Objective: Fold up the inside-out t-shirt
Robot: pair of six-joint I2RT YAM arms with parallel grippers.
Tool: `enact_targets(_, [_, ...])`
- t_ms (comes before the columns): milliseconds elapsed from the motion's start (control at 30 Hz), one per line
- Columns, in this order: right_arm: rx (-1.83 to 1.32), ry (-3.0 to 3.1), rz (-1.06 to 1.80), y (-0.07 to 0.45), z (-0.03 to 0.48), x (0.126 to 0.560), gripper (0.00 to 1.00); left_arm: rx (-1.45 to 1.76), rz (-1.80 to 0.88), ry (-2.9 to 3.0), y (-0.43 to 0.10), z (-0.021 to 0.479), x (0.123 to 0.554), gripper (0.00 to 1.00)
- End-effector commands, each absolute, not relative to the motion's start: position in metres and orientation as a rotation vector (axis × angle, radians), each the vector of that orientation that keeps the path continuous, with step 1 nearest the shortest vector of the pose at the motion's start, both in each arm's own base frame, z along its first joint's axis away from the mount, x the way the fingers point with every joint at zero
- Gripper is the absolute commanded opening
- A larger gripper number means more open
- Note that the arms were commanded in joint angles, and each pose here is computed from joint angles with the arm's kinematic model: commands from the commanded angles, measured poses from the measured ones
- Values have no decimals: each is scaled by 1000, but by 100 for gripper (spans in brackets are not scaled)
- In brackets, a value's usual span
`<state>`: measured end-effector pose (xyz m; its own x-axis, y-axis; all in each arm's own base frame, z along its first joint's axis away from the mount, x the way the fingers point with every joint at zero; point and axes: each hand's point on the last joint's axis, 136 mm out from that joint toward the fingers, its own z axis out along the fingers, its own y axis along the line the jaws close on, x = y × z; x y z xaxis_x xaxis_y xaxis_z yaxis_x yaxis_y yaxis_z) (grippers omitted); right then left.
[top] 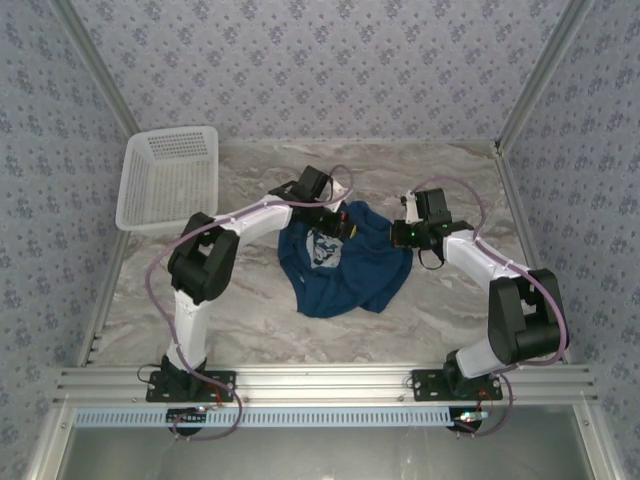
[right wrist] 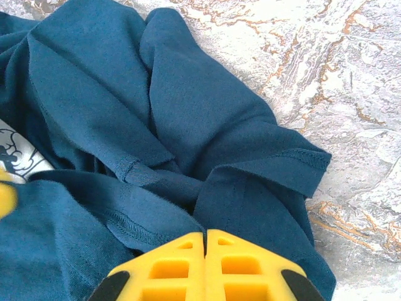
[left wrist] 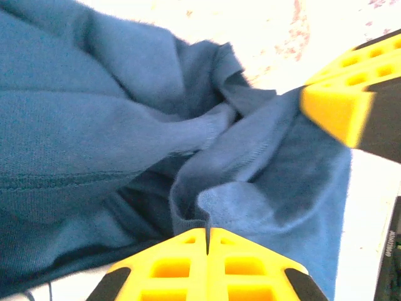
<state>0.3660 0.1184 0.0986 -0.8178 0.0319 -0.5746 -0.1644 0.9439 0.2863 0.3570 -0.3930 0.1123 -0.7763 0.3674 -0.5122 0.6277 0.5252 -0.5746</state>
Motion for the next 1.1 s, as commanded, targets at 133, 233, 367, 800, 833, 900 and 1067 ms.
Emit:
enact_targets(133, [-117,2393,473,122,135,373,0,787,-1142,2272,-370,178,348,0])
enact_targets(233, [-166,2331,562,138,154,370,0,731,-1107,2267,-350,188,341,0])
enact_targets(367, [-264,2201,703,181,192,362,1,597,-1006,2253,-310,209,328,0])
enact_targets(800, [-340,2279,725,217,199,348,47,-2,-549,2282,-115,226,274,0])
enact_targets(833, [-306,2312,657,203,189,352,47,-6,-561,2293,-117,222,273,0])
enact_targets(900, [-234,2380,492,174,168,358,48,-18,-593,2313,-121,215,274,0])
enact_targets(1067, [-143,2535,238,138,115,360,51,-8,-633,2294,-127,220,277,0])
